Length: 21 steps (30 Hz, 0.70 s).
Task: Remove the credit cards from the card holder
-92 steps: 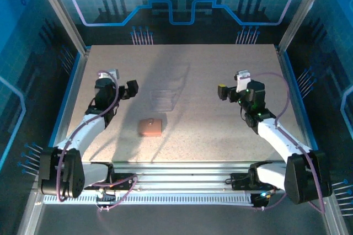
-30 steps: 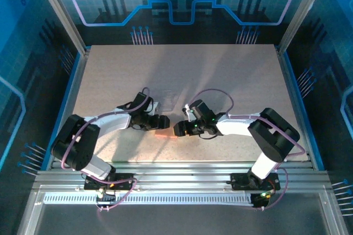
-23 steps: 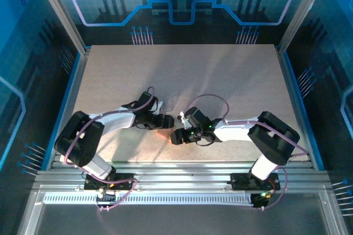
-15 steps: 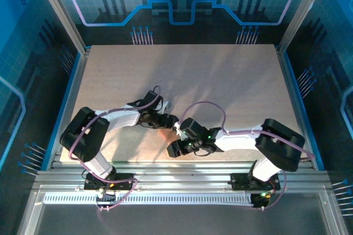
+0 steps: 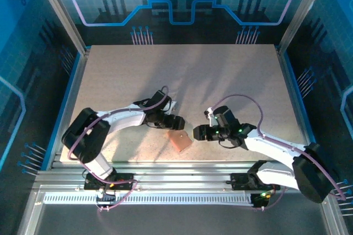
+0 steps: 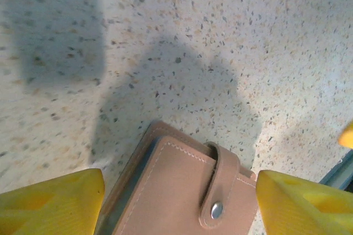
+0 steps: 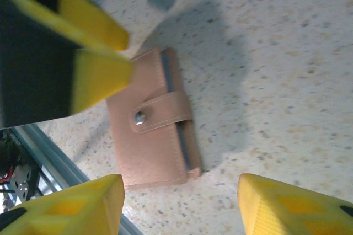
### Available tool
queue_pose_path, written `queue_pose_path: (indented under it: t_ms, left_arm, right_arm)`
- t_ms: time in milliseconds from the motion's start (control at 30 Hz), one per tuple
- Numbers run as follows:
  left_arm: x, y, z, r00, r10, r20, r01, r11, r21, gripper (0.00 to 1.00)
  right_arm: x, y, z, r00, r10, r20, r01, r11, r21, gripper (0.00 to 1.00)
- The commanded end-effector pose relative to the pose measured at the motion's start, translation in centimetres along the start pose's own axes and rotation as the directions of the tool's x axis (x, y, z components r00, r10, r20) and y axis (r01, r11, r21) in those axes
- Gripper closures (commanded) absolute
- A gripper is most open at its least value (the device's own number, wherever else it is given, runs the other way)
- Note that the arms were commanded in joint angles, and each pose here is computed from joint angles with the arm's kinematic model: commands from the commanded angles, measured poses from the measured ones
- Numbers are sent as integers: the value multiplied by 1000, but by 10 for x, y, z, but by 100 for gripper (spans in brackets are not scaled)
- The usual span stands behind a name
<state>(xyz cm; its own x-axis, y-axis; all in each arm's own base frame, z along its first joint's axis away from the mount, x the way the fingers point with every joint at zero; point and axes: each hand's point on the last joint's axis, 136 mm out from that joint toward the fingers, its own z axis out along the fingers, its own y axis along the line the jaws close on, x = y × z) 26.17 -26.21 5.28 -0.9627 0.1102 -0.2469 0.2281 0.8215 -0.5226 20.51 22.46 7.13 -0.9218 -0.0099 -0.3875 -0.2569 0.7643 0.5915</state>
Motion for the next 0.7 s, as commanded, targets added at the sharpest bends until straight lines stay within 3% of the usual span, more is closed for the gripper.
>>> queue_pose_path:
  t_ms: [0, 333, 500, 667]
  left_arm:
    - [1, 9, -25, 996, -77, 34, 79, 995, -66, 26]
    - [47, 16, -48, 954, -301, 2, 301, 954, 11, 28]
    - [70, 23, -34, 928, -371, -41, 373, 926, 57, 29]
    - [71, 23, -18, 916, -396, -69, 401, 911, 101, 31]
  right_arm:
    - [5, 0, 4, 996, 6, -86, -9, 999, -39, 45]
    - [-3, 13, 39, 981, 21, -190, -46, 990, -129, 53]
    - [3, 14, 51, 973, 31, -231, -68, 986, -151, 55]
    - [16, 16, 55, 967, 38, -251, -78, 986, -150, 57]
